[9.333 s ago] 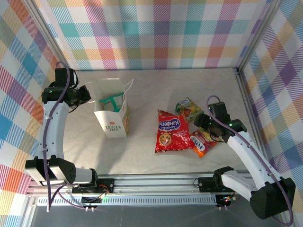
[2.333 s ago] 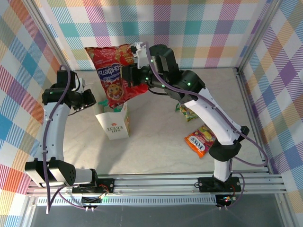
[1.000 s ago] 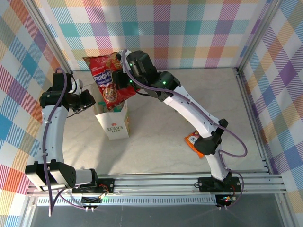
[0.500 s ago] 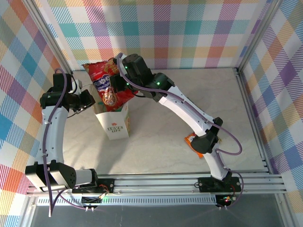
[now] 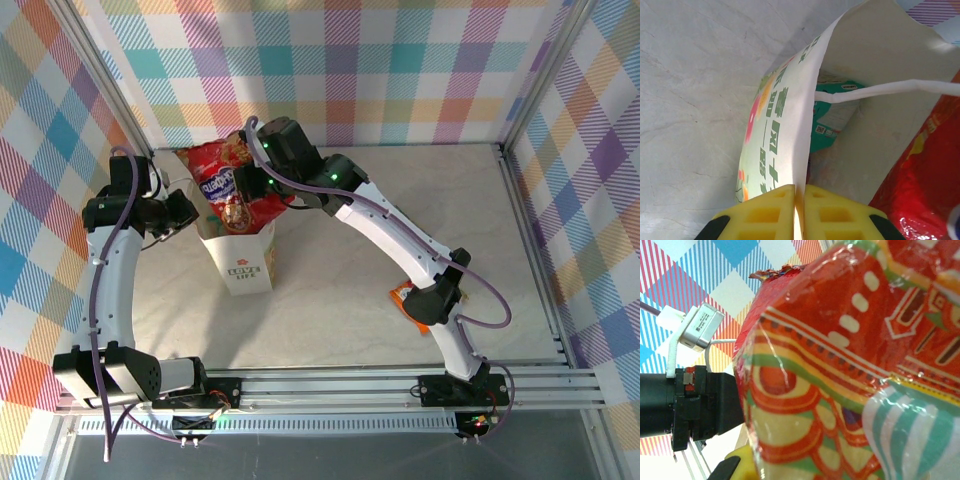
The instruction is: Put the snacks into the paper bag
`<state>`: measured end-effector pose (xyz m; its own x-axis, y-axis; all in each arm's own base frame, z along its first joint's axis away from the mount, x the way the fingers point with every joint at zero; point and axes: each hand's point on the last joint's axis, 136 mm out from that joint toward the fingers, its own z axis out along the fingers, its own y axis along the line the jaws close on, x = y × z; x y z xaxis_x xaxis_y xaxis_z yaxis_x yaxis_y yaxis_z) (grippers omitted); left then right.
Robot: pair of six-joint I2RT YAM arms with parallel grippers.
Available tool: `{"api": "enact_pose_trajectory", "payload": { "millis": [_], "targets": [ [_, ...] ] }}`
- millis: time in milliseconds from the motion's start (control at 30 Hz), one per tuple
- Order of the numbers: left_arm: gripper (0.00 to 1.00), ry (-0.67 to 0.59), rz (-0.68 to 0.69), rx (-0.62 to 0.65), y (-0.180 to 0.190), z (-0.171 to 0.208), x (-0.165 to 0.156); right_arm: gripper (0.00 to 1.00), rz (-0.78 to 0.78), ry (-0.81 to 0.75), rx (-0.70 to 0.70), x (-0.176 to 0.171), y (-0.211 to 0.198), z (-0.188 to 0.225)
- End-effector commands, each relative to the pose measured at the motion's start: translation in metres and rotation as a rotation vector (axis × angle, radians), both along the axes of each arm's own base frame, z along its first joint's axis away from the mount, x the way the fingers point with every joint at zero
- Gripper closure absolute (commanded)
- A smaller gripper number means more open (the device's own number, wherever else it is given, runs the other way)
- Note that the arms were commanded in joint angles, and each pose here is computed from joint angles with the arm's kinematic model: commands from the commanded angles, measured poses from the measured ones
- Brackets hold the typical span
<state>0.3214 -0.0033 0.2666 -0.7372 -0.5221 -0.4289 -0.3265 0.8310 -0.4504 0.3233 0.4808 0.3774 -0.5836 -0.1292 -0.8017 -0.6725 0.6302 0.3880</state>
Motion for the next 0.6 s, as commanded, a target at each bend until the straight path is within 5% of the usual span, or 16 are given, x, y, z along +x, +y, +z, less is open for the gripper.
{"api": "enact_pose_trajectory", "payload": {
  "millis": [0, 567],
  "targets": [
    [0.88, -0.035, 0.004, -0.040, -0.003, 0.007, 0.001, 1.00, 0.030, -0.104, 0.206, -0.022, -0.011, 0.089],
    [0.90, -0.033, -0.018, -0.054, -0.007, 0.003, 0.001, 1.00, 0.051, -0.140, 0.365, -0.021, 0.005, 0.125]
  ]
}}
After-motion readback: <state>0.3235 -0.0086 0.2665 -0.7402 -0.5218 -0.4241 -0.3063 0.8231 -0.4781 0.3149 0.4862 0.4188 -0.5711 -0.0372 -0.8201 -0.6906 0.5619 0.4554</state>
